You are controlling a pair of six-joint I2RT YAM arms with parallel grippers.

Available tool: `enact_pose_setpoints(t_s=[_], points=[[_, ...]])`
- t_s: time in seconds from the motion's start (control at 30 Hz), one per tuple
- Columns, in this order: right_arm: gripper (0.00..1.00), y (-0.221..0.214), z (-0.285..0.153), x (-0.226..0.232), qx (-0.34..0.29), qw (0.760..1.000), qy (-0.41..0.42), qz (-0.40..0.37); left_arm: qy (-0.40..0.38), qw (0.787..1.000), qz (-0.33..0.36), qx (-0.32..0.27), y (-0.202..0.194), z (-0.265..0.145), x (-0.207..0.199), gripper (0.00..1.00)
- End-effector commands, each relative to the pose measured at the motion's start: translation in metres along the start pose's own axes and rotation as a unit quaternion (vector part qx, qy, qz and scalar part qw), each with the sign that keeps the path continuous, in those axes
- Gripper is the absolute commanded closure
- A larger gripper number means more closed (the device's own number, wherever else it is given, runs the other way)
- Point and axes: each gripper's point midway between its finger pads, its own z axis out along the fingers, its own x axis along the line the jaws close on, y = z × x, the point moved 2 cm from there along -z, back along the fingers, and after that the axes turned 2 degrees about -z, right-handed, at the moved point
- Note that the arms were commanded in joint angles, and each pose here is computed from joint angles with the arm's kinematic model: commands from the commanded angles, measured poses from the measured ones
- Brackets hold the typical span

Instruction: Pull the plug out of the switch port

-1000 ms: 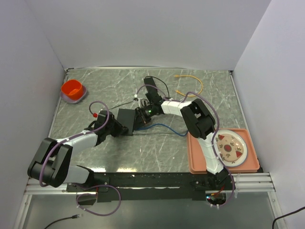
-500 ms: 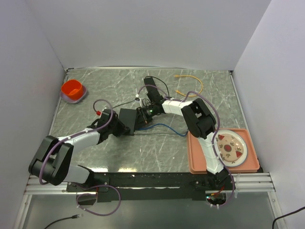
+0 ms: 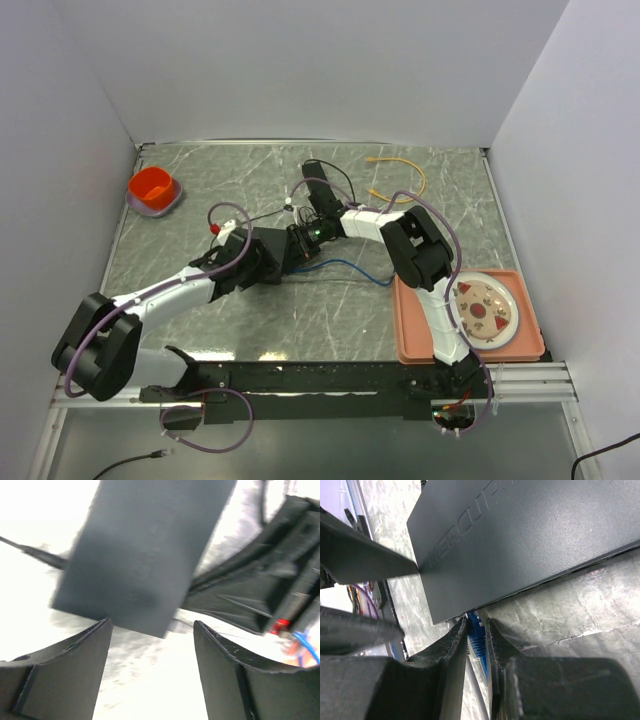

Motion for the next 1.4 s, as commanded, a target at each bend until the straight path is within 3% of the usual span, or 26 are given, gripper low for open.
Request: enact_pose_setpoints(t_s=[0.0, 0.17, 0.57, 1.37], points=[[1.00, -0.021, -0.007, -0.034, 0.026, 0.996, -0.075, 0.030, 0.063, 0.996, 0.050, -0.040, 0.015, -0.008, 0.012, 0.27], [1.00, -0.020, -0.006, -0.036, 0.026, 0.996, -0.074, 0.029, 0.100, 0.988, 0.104, -0.059, 0.020, -0.014, 0.011, 0.28], [1.00, -0.019, -0.004, -0.035, 0.026, 0.997, -0.072, 0.030, 0.127, 0.976, 0.173, -0.041, -0.013, 0.009, -0.002, 0.34], [1.00, -0.021, -0.004, -0.036, 0.027, 0.996, -0.073, 0.033, 0.110, 0.975, 0.192, -0.025, -0.036, 0.023, -0.019, 0.34]])
